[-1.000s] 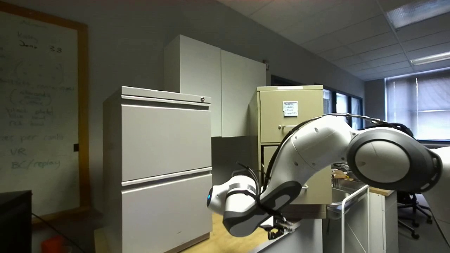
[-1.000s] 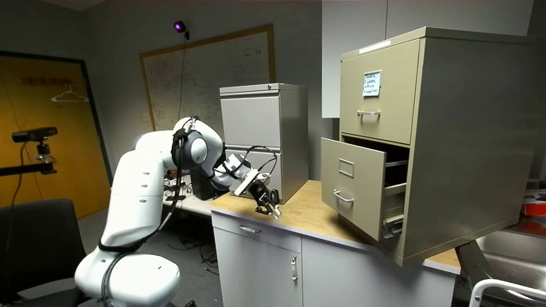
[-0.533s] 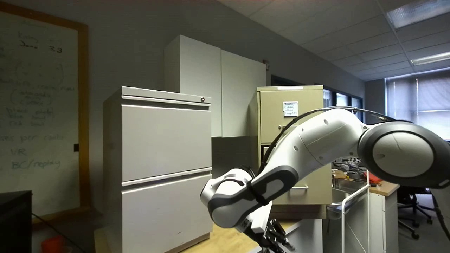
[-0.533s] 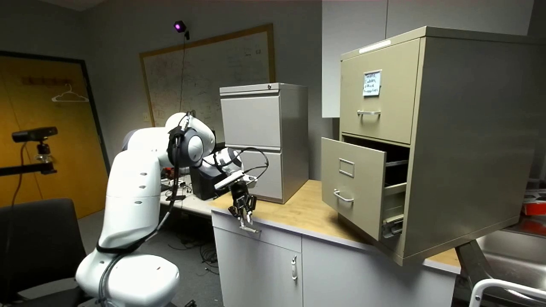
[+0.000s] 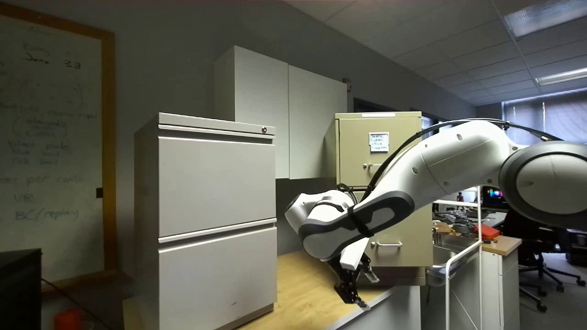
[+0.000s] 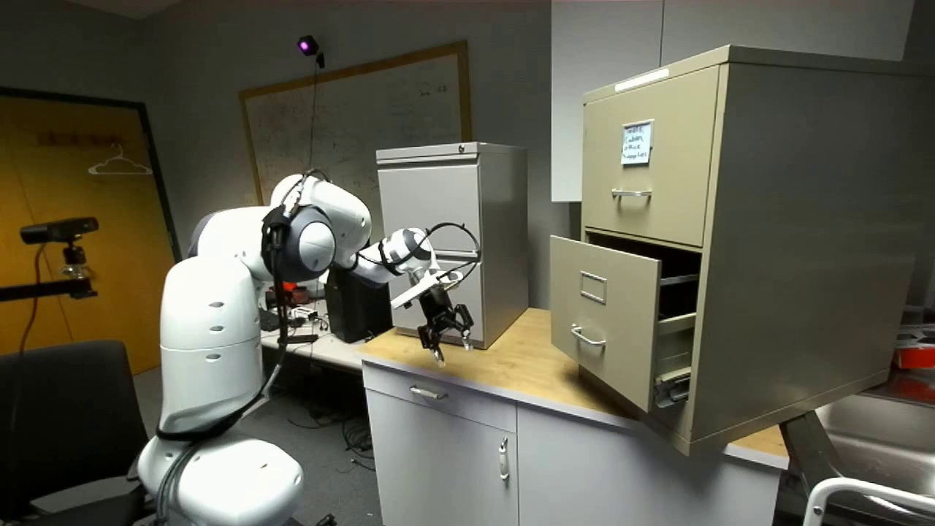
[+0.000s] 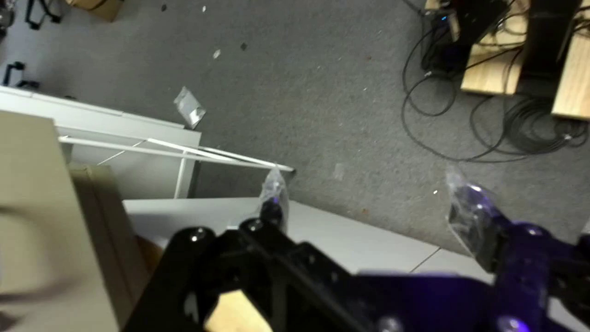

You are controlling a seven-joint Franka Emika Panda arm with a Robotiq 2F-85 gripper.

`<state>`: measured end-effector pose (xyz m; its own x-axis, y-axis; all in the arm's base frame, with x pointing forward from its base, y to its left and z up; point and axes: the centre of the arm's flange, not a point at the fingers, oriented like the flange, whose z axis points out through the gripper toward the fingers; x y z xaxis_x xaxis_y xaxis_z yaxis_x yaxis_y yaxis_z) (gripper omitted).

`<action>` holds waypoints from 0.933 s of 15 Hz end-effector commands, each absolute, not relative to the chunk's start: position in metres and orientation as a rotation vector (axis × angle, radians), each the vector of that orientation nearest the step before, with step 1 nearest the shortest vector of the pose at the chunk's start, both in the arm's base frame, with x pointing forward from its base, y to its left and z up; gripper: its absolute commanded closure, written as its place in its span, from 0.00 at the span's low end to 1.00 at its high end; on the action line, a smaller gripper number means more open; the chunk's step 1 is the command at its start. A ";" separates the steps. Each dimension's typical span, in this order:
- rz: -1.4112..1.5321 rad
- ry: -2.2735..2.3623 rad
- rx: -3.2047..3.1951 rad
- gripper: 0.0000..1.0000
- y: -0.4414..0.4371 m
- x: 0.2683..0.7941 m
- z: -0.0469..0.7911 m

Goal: Open the bottom drawer of the file cabinet

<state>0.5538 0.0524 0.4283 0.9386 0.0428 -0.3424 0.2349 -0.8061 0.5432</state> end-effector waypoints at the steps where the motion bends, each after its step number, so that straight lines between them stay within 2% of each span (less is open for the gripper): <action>1: -0.213 0.206 2.379 0.00 0.010 0.563 0.446; 14: -0.002 0.132 2.170 0.00 -0.152 0.597 0.483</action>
